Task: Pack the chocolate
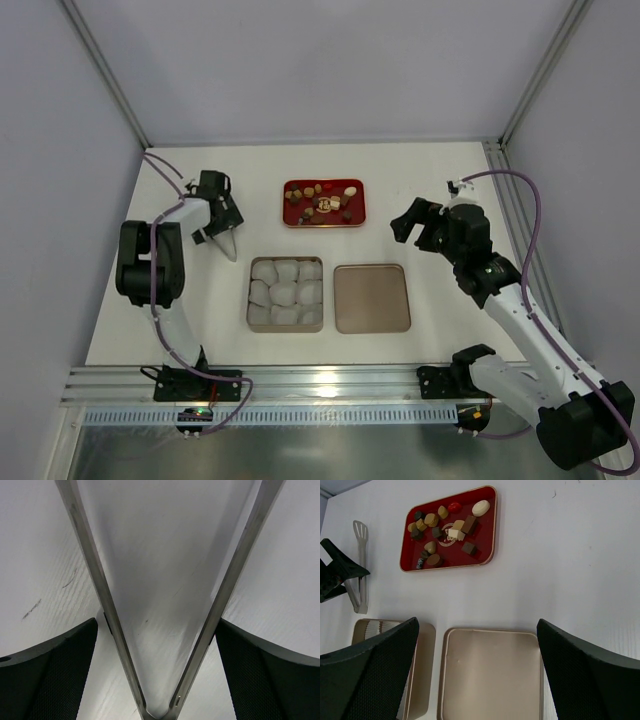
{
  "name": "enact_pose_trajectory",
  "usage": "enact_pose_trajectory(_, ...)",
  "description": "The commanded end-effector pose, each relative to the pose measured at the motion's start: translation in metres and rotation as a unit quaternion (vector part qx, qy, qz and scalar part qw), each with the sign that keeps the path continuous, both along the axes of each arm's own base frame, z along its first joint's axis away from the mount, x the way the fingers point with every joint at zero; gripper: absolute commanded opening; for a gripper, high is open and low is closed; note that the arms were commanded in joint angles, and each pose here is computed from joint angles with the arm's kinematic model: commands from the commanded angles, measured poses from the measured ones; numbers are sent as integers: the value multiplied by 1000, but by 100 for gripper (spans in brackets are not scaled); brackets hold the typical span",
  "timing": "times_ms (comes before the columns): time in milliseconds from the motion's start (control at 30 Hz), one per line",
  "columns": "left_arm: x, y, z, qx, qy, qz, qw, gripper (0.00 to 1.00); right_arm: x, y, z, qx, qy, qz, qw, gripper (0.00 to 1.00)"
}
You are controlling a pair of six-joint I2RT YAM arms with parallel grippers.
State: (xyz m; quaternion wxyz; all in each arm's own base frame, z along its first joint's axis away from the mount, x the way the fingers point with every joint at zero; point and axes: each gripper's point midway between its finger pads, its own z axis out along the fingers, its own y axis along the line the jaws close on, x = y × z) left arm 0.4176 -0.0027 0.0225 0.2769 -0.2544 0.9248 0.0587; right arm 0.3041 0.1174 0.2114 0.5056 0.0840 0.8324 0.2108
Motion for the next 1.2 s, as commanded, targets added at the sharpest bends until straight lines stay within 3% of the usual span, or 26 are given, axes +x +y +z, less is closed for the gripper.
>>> enact_pose_trajectory(0,20,-1,7,-3,-20,-8,1000,96,2,2,10,8,-18,3,1000,100)
enact_pose_trajectory(467,5,-5,-14,-22,20,9,1000,84,-2,8,2,17,-3,17,1000,100)
enact_pose_trajectory(1167,-19,-7,-19,-28,46,3,999,85,-7,11,-7,34,14,19,999,100)
